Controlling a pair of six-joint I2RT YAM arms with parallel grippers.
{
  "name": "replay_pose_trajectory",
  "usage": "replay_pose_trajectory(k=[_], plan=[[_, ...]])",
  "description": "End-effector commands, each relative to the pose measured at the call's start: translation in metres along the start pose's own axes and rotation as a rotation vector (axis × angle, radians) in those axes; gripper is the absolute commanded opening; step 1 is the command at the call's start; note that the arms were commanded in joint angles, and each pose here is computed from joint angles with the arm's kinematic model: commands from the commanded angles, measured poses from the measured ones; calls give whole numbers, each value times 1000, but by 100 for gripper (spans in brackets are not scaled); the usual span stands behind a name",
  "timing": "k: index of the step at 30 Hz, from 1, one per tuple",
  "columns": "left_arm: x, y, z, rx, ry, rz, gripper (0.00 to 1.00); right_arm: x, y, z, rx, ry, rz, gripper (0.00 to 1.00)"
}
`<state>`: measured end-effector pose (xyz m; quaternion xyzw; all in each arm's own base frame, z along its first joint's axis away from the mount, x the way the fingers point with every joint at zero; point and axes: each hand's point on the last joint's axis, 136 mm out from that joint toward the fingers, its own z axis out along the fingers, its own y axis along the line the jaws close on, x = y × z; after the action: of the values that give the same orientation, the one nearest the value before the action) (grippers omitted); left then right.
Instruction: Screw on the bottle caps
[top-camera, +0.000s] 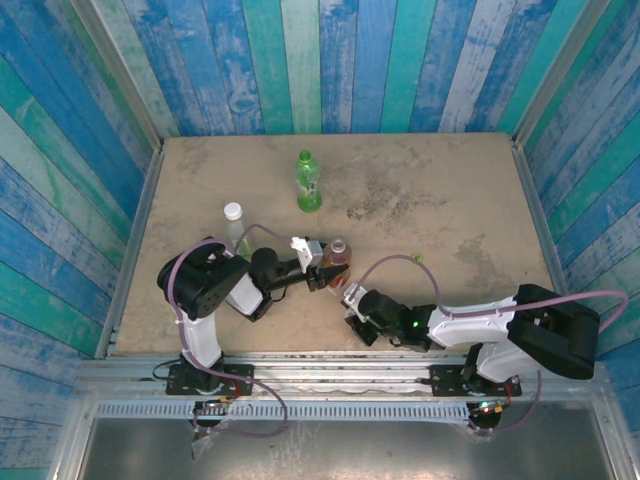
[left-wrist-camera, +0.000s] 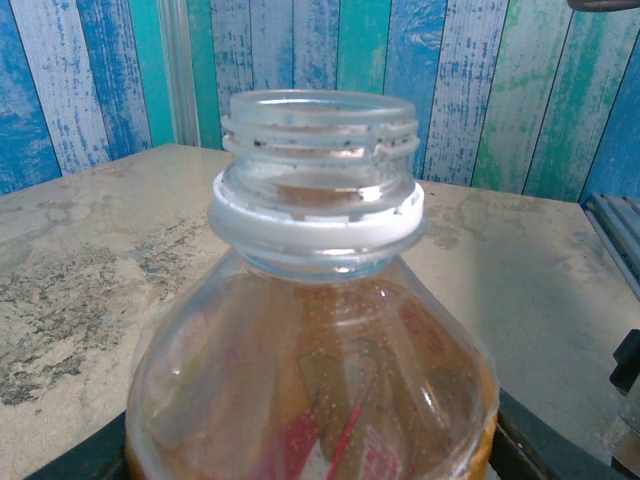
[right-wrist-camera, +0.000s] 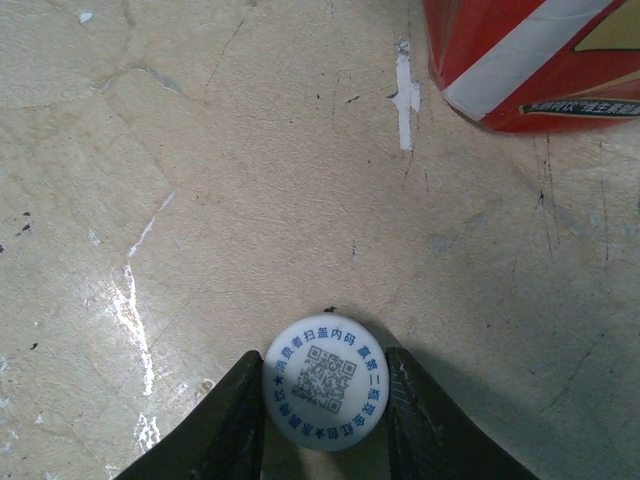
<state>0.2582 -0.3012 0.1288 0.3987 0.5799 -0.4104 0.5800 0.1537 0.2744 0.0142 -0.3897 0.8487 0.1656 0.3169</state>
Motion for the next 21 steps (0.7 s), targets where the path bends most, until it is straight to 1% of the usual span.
replay_pose_trajectory(k=[1,6,11,21], plan=[[-3,-4,-1,15,-12,9,54,15,-3,0,16,55,-3,31],[-3,-4,-1,18,-12,6,54,4,-2,-4,14,31,-3,28],[-4,-4,-2,17,-14,9,54,-8,-1,-12,18,18,-6,28],[-2,-4,-1,18,-6,11,54,-57,-7,-49,68,-18,-22,29]])
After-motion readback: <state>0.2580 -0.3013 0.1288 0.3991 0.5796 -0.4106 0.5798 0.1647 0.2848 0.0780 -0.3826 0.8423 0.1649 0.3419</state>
